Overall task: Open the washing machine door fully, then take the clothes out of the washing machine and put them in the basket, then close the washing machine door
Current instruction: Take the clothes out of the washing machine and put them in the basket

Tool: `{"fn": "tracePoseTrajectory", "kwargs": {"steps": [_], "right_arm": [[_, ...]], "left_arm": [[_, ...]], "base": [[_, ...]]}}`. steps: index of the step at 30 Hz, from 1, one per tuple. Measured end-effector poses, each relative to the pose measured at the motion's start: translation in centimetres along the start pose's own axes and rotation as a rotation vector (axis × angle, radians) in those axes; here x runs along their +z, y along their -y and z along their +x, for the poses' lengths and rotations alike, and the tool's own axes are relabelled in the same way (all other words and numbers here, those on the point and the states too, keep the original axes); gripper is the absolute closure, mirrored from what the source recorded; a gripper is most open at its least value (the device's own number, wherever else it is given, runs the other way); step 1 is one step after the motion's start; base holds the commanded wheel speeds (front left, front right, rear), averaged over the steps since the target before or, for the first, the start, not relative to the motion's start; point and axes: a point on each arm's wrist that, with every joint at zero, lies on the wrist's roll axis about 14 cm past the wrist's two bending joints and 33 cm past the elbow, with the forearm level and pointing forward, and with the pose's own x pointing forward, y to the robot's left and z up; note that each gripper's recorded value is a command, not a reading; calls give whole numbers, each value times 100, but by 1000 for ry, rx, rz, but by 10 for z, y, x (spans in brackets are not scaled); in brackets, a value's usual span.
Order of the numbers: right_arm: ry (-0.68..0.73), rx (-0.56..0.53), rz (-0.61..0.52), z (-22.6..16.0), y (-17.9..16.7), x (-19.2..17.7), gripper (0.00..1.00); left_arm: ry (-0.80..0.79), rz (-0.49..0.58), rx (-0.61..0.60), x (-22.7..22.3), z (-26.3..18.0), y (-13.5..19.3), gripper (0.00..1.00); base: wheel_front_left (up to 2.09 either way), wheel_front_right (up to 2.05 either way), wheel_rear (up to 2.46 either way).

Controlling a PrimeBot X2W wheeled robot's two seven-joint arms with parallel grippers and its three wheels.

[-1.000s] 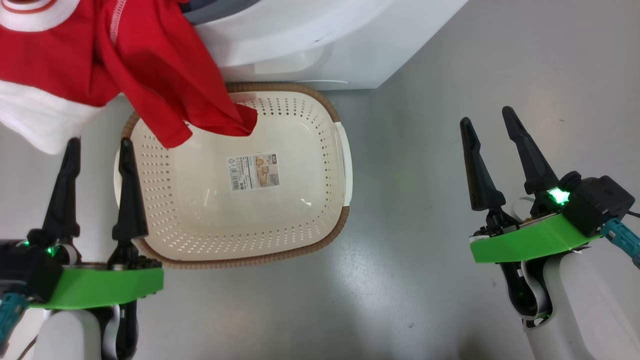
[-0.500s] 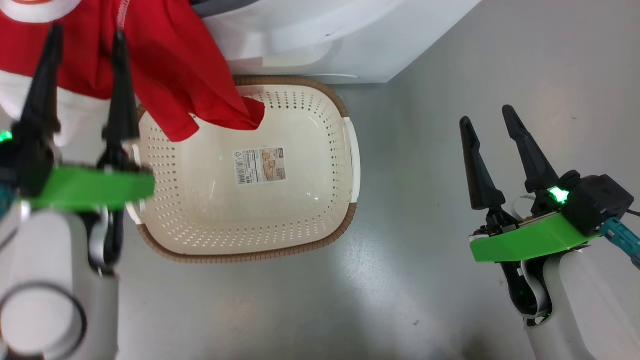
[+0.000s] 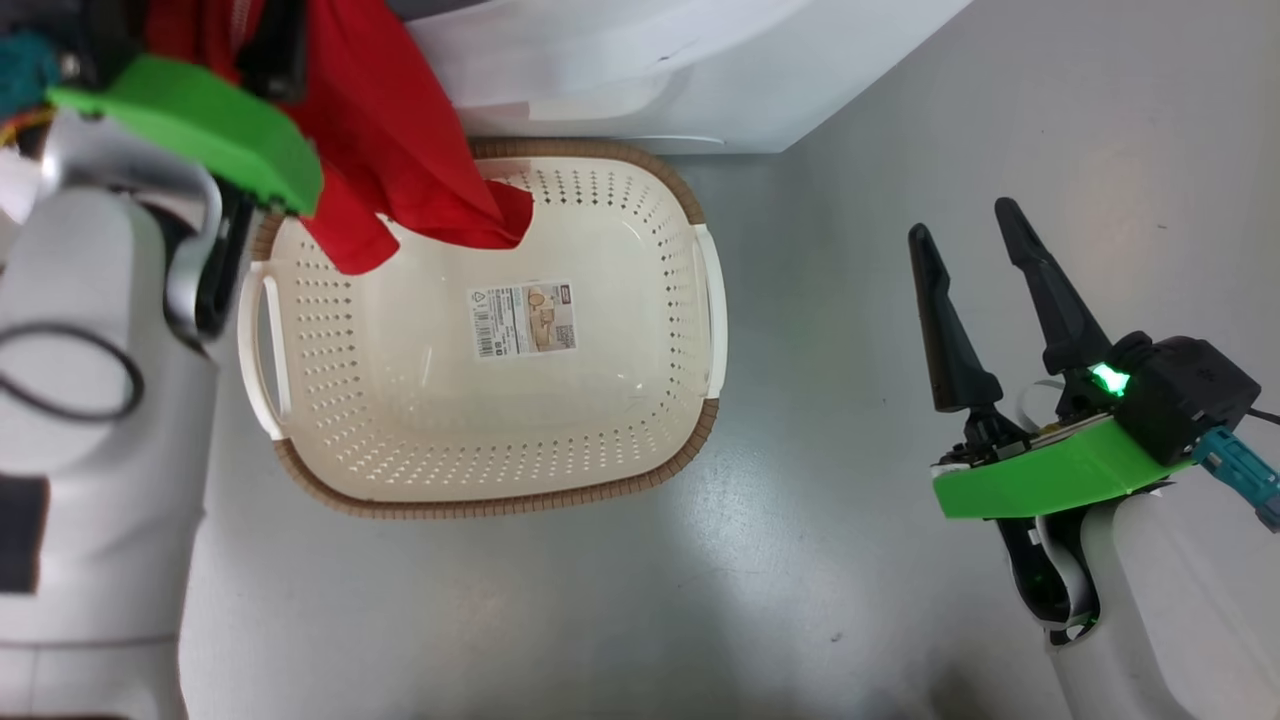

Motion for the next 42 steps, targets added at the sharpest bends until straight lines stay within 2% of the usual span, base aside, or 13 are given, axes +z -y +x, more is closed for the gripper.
{"fn": "tracePoseTrajectory", "kwargs": {"steps": [8,23,24,25,26,27,28,42], "right_arm": [[-14,9,-1,1,-1,-6,0],[-12,15,-8,6,0,-7,0],[-13,14,-8,6,1,-7,0],[-14,13,-9,6,1,-8,0],[-15,12,-9,6,2,-8,0],[-16,12,-10,6,2,-8,0],[-16,12,-10,6,2,-8,0],[-12,18,-5,8,0,-9,0]], "left_arm": [[-132,30,4,-14,23,-6,0],[-287,-16,21,-40,43,-5,0],[-292,-18,19,-41,44,-4,11],[-303,-25,16,-43,46,-2,58],[-309,-24,13,-45,46,-1,81],[-311,-22,11,-46,46,-1,95],[-311,-23,10,-47,46,0,100],[-187,-59,19,-31,47,-2,100]], "base": [[0,0,0],[0,0,0],[0,0,0],[0,0,0],[0,0,0],[0,0,0],[0,0,0],[0,0,0]]}}
